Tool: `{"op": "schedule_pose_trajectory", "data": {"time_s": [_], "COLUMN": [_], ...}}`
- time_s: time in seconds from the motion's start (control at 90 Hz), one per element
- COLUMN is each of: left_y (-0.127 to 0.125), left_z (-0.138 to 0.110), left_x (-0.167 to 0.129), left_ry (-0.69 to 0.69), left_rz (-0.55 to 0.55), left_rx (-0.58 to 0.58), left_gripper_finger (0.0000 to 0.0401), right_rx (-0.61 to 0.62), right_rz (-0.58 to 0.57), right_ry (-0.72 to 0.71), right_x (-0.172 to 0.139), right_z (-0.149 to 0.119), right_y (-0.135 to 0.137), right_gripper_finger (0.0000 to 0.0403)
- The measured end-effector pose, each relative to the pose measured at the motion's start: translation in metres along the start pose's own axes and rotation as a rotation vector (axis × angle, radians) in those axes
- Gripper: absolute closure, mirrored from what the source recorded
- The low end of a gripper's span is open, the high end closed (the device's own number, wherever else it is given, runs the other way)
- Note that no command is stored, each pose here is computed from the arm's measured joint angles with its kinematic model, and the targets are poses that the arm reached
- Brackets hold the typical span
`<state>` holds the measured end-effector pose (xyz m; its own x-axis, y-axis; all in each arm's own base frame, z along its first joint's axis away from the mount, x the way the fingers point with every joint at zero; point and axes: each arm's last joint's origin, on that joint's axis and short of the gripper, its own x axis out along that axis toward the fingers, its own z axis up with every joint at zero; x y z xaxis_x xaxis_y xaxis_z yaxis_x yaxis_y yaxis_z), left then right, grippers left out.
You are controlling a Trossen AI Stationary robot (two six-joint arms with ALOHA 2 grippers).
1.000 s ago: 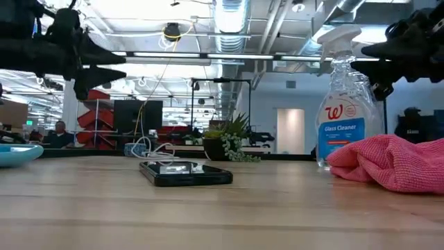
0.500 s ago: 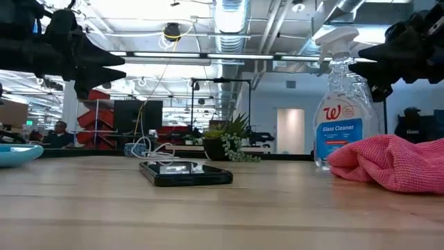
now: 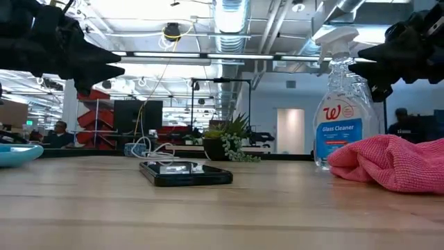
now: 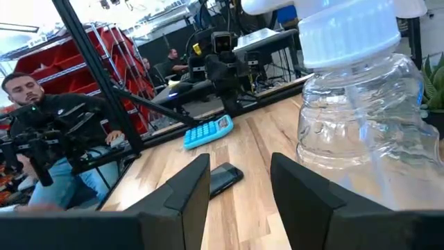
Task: Apply microfiber cloth
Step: Return to Home Position
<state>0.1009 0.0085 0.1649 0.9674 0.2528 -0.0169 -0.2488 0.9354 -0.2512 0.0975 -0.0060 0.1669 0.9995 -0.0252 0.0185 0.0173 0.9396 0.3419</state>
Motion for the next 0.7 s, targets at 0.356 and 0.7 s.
{"op": "schedule_pose_trajectory", "data": {"time_s": [0.356,0.7], "left_y": [0.0001,0.0002], "left_z": [-0.0006,-0.0006], "left_x": [0.0000,0.0000], "left_ry": [0.004,0.004], "left_rz": [0.001,0.003], "left_rx": [0.001,0.001], "left_gripper_finger": [0.0239,0.0239], "right_rx": [-0.001,-0.001], "right_rz": [0.004,0.005], "right_ry": [-0.010,-0.012], "right_x": [0.0000,0.0000], "right_z": [0.0008,0.0009], "right_y": [0.0003,0.0003], "right_gripper_finger": [0.0264,0.0264]}}
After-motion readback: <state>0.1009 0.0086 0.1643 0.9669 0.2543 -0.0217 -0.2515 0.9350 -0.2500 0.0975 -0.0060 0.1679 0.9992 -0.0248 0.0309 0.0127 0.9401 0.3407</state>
